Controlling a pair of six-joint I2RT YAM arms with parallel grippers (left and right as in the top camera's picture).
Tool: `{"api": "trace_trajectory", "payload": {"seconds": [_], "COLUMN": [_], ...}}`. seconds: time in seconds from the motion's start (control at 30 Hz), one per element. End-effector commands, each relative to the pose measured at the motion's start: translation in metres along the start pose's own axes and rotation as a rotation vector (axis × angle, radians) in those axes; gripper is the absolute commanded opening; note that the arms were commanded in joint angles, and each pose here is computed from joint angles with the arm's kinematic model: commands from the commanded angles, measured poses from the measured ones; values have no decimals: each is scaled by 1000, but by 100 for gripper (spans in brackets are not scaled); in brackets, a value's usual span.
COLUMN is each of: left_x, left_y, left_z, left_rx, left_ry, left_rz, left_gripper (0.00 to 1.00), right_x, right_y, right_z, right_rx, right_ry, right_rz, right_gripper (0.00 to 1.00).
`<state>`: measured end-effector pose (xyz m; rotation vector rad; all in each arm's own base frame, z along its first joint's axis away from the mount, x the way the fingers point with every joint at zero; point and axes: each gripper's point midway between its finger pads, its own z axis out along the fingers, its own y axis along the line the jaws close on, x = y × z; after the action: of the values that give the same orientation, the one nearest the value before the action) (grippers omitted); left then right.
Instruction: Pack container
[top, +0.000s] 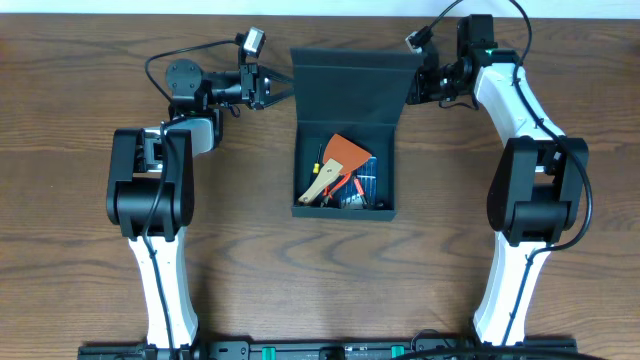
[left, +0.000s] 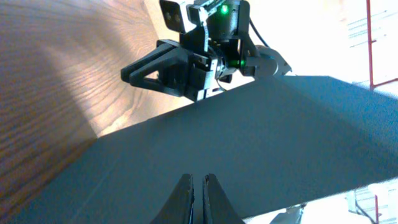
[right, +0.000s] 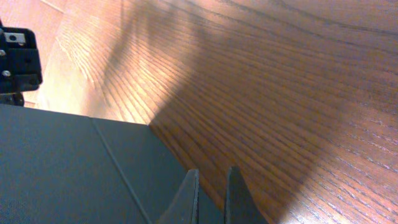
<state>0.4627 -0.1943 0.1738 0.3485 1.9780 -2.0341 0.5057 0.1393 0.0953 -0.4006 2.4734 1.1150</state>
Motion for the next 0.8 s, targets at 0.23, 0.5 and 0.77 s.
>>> {"api": "trace_trajectory", "payload": {"seconds": [0.23,0.5,0.77], "left_x": [5,7,5], "left_y": [-16,-22,-34], "left_z": [9,17,17], "left_rx": [11,17,20], "left_ry": [44,61,61], "left_rz": [-101,-104,-80], "left_gripper": [6,6,6], "right_x": [-15,-11,-22], "right_y": [26,33,52], "right_z": [-11,-8,-12], "right_rx": [-7,-14,-13], "right_ry": [-28,-7,-30], "right_rz": [-71,-65,-122], "right_gripper": [2,2,6]}}
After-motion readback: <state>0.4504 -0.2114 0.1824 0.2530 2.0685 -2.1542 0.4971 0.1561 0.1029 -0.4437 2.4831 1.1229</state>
